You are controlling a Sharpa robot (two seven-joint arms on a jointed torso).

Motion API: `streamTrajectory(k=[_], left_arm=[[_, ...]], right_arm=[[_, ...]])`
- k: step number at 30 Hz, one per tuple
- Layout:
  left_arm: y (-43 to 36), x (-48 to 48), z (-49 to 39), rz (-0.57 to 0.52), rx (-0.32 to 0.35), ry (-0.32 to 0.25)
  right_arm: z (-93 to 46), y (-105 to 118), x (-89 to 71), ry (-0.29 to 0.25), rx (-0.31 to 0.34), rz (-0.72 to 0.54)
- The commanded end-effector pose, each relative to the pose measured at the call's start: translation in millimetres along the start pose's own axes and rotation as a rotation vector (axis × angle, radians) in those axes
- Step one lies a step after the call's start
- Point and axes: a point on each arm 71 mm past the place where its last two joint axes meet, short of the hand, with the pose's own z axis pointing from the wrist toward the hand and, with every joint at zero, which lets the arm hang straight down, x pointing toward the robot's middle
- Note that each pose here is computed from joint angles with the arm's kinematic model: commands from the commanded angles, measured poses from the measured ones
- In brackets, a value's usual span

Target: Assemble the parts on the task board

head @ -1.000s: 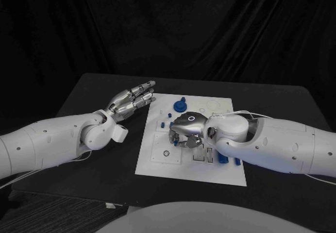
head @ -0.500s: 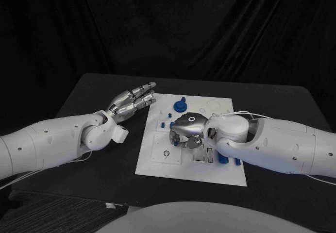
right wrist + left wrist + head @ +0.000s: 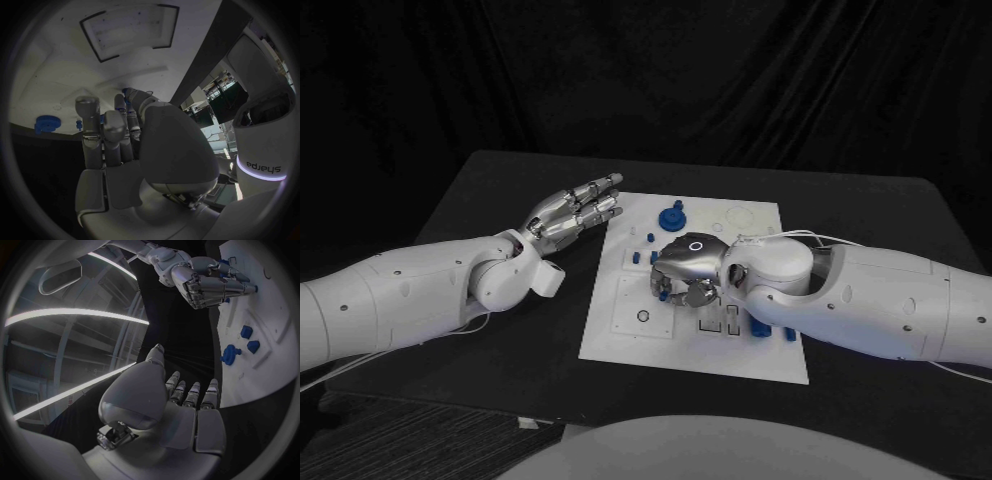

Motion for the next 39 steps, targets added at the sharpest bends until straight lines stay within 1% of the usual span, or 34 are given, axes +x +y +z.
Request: streamTrajectory(k=[1, 8, 20, 23, 27, 29, 30, 32, 35, 37, 39], left_arm=[[0.2, 1.8, 0.4, -0.016, 0.007, 0.010], [1.0, 1.2, -0.2, -0.016, 0.005, 0.008], [2.6, 0.8, -0.4, -0.017, 0.000, 0.008], [2.8, 0.7, -0.8, -0.017, -0.001, 0.008], [2.8, 0.2, -1.3, -0.017, -0.001, 0.006], [2.8, -0.2, -1.7, -0.016, -0.001, 0.005], [2.7, -0.5, -2.1, -0.016, -0.002, 0.004], [2.7, -0.9, -2.6, -0.016, -0.002, 0.003], [2.5, -1.5, -3.3, -0.015, -0.002, 0.001], [2.4, -1.8, -3.7, -0.014, -0.002, 0.000], [2.5, -2.0, -3.8, -0.014, -0.003, -0.001]], right_arm=[[-0.2, -3.0, 4.4, 0.028, 0.045, -0.004], [-0.4, -3.6, 6.7, 0.030, 0.057, 0.000], [-1.1, -3.5, 7.8, 0.018, 0.057, 0.004], [-3.5, -5.1, 7.0, -0.002, 0.061, 0.005], [-9.8, -8.2, 3.8, -0.050, 0.064, 0.006], [-15.0, -11.2, -1.5, -0.088, 0.067, 0.002], [-19.2, -13.9, -7.4, -0.120, 0.070, -0.004], [-25.0, -17.8, -15.8, -0.154, 0.075, -0.015], [-39.2, -27.9, -35.9, -0.215, 0.096, -0.044], [-49.0, -36.1, -49.3, -0.244, 0.117, -0.067], [-57.5, -44.6, -58.8, -0.253, 0.143, -0.084]])
